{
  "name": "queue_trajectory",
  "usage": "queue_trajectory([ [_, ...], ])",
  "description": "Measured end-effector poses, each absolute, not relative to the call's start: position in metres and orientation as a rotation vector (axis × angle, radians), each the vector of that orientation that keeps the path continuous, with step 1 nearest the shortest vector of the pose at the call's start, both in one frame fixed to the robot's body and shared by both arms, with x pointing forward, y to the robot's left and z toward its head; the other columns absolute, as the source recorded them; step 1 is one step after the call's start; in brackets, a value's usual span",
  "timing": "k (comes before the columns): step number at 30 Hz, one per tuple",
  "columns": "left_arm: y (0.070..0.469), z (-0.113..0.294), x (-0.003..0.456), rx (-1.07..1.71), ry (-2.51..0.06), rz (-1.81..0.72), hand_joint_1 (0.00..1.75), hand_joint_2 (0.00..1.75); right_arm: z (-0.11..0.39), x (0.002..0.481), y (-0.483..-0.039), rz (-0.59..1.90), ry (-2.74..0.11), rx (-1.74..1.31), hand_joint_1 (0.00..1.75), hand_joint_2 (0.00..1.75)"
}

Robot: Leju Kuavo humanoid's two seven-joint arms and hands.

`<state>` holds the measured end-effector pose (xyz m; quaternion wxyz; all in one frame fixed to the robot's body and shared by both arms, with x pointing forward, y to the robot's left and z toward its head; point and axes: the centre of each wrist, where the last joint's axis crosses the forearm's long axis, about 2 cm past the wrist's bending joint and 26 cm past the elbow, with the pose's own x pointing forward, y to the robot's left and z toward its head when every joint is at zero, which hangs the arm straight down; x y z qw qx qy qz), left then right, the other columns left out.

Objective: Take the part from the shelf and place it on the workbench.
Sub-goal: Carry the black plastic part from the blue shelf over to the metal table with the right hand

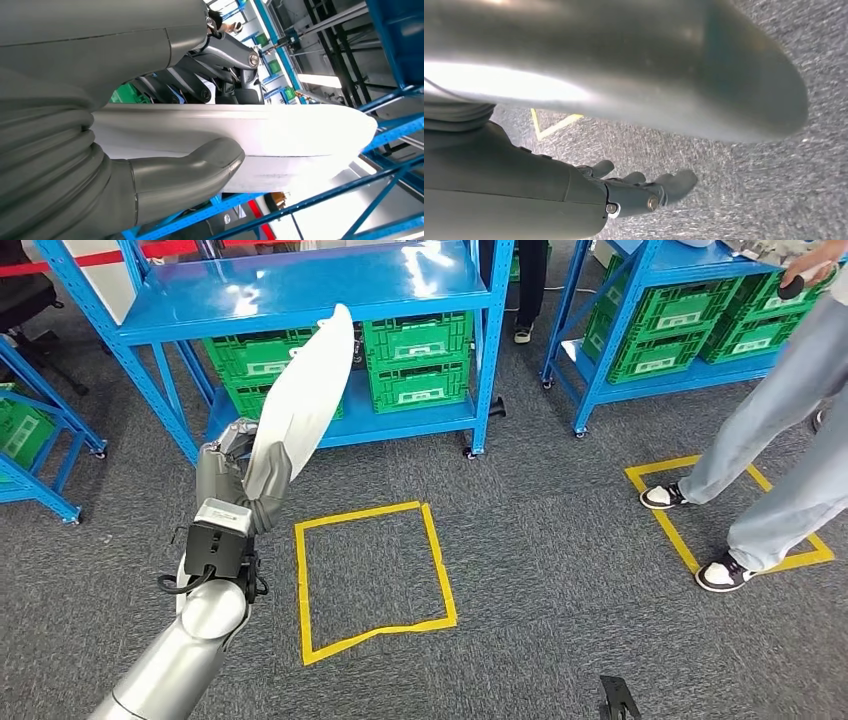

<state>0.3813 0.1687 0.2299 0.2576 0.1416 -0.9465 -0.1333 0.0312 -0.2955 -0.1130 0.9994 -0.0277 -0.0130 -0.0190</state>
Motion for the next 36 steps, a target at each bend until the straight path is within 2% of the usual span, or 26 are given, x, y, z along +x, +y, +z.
queue_trajectory([
  [17,0.176,0.227,0.38,0.393,-2.535,-0.374,1.75,1.75,-0.113,0.029,-0.295,-0.026,-0.037,-0.048,0.0,0.0],
  [28,0.152,0.222,0.381,0.333,-2.516,-0.446,1.75,1.75,-0.113,0.025,-0.295,-0.018,-0.046,-0.061,0.0,0.0],
  [36,0.15,0.219,0.38,0.319,-2.514,-0.447,1.75,1.75,-0.114,0.023,-0.294,-0.006,-0.044,-0.066,0.0,0.0],
])
